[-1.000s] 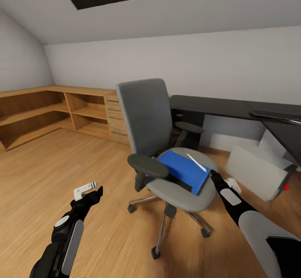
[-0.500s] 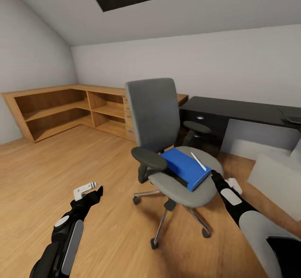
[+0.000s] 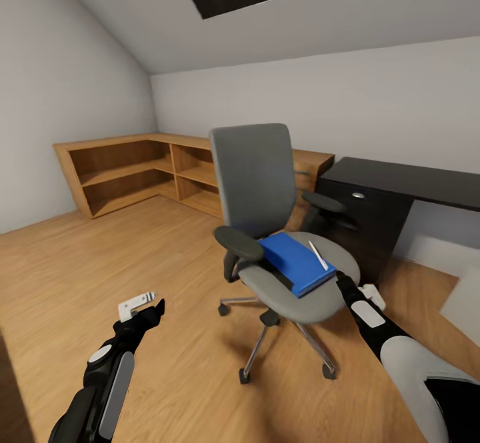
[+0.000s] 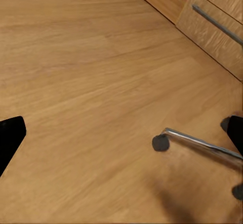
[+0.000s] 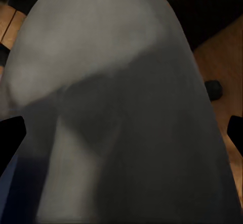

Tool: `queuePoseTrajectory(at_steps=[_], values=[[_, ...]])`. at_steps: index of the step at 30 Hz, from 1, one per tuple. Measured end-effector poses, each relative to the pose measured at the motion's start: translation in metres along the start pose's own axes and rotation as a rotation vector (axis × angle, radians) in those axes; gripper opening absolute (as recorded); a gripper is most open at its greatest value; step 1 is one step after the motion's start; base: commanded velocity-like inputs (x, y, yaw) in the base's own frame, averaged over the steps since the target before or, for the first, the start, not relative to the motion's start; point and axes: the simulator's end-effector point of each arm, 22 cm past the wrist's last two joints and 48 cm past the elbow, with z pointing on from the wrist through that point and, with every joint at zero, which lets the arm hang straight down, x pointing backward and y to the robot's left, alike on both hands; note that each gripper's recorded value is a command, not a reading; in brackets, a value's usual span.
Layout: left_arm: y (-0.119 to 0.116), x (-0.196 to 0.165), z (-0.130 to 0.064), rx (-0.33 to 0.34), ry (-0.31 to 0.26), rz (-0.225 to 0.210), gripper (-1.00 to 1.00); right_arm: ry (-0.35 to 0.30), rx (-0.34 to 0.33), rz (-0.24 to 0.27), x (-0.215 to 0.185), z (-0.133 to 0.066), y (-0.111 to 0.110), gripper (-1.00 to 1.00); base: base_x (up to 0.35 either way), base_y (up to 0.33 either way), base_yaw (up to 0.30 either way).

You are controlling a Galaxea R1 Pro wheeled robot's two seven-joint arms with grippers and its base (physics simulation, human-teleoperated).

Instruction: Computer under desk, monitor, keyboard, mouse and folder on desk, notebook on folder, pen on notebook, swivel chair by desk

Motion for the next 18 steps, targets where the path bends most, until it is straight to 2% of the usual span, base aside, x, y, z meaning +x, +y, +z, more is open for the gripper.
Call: queuePoseTrajectory(at_steps=[4, 12, 18], values=[[0.000, 0.000, 0.000, 0.001, 0.001, 0.001, 1.00, 0.005, -0.002, 0.003, 0.003, 0.000, 0.001, 1.00, 0.241, 0.074, 0.269], [-0.001, 0.001, 0.000, 0.004, 0.001, 0.000, 1.00, -0.014, 0.002, 0.002, -0.001, 0.000, 0.000, 1.00, 0.063, 0.009, 0.269], [-0.003, 0.000, 0.000, 0.009, -0.001, -0.002, 1.00, -0.024, 0.000, 0.000, -0.007, 0.000, -0.001, 1.00, 0.290, 0.070, 0.269]])
